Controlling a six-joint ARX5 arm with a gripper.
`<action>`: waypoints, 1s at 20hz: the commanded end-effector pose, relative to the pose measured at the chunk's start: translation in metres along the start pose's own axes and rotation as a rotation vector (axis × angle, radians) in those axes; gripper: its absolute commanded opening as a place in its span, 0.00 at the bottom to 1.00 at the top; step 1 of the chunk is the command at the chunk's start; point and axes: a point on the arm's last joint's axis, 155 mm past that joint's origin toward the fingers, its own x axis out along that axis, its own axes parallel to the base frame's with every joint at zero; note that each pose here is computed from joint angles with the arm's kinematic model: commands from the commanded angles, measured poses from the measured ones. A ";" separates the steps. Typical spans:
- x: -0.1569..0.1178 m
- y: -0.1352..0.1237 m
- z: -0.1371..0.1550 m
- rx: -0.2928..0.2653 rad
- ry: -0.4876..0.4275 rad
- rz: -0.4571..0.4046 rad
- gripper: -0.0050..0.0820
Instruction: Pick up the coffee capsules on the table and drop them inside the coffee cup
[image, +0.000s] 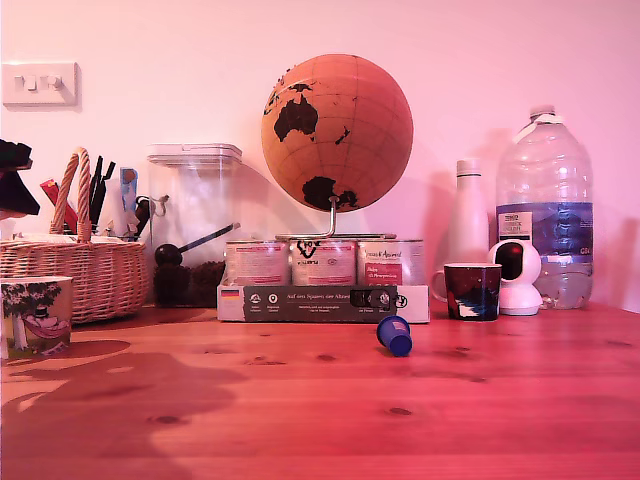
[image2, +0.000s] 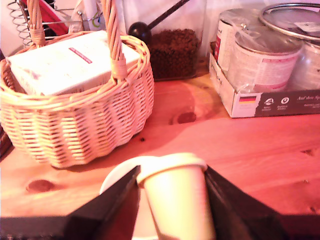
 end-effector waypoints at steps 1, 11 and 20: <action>0.001 0.001 0.005 0.007 -0.008 0.002 0.30; 0.028 0.012 0.000 -0.059 0.187 -0.004 0.30; 0.057 0.024 -0.016 -0.140 0.421 -0.010 0.30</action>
